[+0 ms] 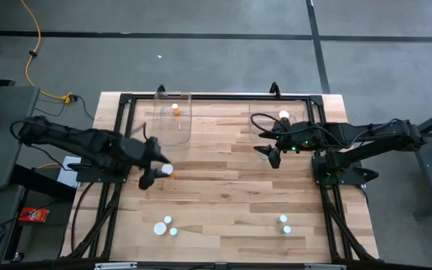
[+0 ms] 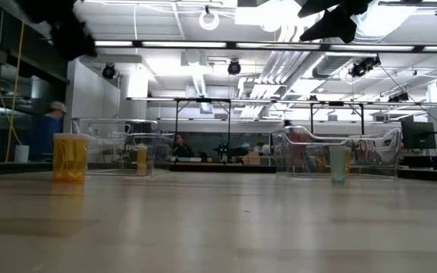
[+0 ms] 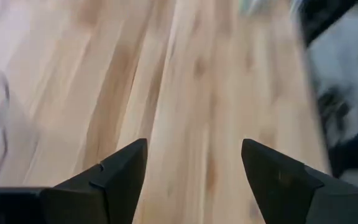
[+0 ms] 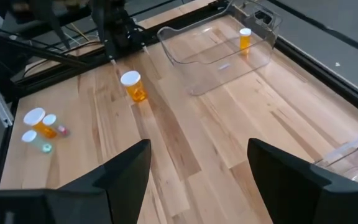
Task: Pick and place medicine bottles into bin by pill shape (circle, oval)
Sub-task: Put the large orange pill bottle into the right transparent bin
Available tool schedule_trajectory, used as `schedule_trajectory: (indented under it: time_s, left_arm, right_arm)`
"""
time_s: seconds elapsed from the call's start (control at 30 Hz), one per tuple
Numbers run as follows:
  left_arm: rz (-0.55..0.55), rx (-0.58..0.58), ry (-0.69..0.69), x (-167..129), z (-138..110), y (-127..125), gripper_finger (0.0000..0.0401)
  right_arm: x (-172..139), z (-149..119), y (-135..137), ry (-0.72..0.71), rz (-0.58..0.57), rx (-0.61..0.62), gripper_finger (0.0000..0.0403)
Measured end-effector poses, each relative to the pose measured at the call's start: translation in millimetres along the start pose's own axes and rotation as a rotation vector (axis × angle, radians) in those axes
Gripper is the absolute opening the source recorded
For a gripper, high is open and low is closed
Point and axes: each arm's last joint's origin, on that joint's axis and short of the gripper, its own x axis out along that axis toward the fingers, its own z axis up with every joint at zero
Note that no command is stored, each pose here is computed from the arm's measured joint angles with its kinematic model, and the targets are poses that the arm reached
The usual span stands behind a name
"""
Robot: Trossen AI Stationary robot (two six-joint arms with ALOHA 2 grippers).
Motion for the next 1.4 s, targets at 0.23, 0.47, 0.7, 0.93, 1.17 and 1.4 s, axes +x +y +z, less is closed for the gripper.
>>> schedule_trajectory:
  time_s: [0.23, 0.47, 0.7, 0.93, 1.17, 1.4]
  left_arm:
    - [0.181, 0.078, 0.122, 21.8, -14.6, -10.9, 0.025]
    - [0.227, 0.128, 0.214, 41.6, -19.0, -13.1, 0.0272]
    - [0.306, 0.128, 0.272, 52.7, -19.6, -4.2, 0.0321]
    - [0.348, 0.124, 0.36, 68.3, -19.0, 8.4, 0.0343]
    - [0.349, 0.119, 0.453, 85.9, -21.4, 17.4, 0.034]
    - [0.329, 0.093, 0.532, 97.5, -28.0, 21.9, 0.034]
  right_arm:
    - [0.0, 0.2, -0.6, -0.007, -0.016, 0.0, 0.0259]
    - [0.0, 0.0, -0.7, -0.004, -0.017, 0.0, 0.0259]
    - [0.0, -2.3, -1.6, 0.02, -0.025, -0.008, 0.0259]
    - [0.0, -3.0, -1.8, 0.026, -0.027, -0.009, 0.0259]
    - [0.0, -3.6, -2.1, 0.032, -0.029, -0.011, 0.0259]
    - [0.0, -4.0, -2.2, 0.035, -0.03, -0.013, 0.0259]
